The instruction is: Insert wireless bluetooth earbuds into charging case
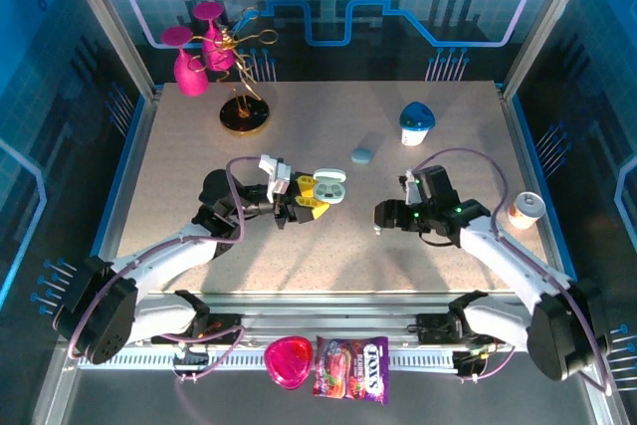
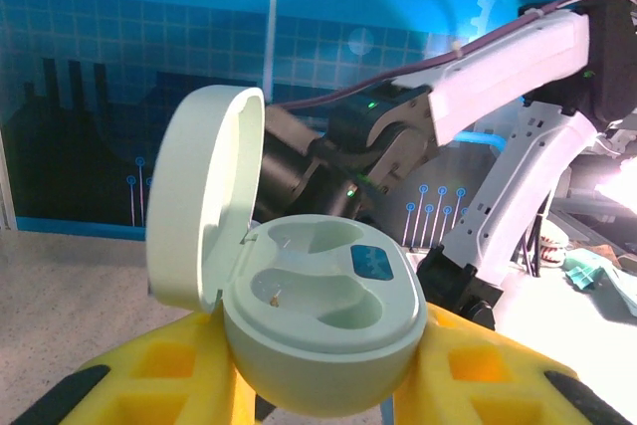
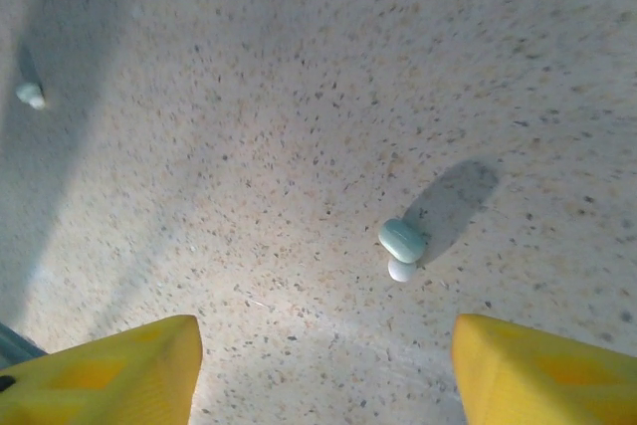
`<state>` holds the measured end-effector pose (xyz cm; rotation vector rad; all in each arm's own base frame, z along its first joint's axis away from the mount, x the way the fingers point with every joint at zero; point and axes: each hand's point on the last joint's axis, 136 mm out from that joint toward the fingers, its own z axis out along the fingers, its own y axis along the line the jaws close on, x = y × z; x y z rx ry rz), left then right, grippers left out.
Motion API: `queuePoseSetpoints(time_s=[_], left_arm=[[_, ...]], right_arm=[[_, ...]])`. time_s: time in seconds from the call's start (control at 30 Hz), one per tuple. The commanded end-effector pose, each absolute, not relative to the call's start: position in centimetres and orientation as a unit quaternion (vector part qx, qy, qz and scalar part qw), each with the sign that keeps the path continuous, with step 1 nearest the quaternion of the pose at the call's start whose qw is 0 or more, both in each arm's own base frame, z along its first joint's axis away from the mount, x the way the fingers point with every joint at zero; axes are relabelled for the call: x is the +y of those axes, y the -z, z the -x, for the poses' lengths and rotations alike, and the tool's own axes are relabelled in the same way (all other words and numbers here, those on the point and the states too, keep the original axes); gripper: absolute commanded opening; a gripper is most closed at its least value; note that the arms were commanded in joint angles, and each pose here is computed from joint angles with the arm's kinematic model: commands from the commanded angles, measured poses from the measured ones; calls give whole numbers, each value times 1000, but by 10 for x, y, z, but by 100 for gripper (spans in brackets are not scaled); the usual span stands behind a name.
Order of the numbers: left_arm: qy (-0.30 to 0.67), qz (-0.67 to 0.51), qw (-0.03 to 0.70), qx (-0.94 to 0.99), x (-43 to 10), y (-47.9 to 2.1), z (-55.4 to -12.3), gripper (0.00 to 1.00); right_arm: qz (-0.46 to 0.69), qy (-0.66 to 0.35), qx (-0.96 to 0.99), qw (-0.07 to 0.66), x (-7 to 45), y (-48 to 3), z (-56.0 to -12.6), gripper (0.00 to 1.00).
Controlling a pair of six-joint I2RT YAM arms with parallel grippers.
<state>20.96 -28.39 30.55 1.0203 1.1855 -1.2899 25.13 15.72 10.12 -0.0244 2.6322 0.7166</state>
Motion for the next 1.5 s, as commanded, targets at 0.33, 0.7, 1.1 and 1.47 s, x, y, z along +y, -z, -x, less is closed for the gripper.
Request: queuePoseSetpoints(time_s=[0.33,0.7,1.1,1.47], left_arm=[[532,-442,533,487,-285,-307,-202,28],[530,-445,531,489,-285,-306,-202,28],[531,-446,529,489,-286,-306,-202,28],[531,-445,529,489,-286,-306,-202,29]], right_arm=[[55,-288,939,182,182,-66,-278,60],[52,-285,945,149,183,-36,-282,60],[60,-303,943,124,184,-28,-262,57],[65,-316,940,107,187,-22,-253,52]])
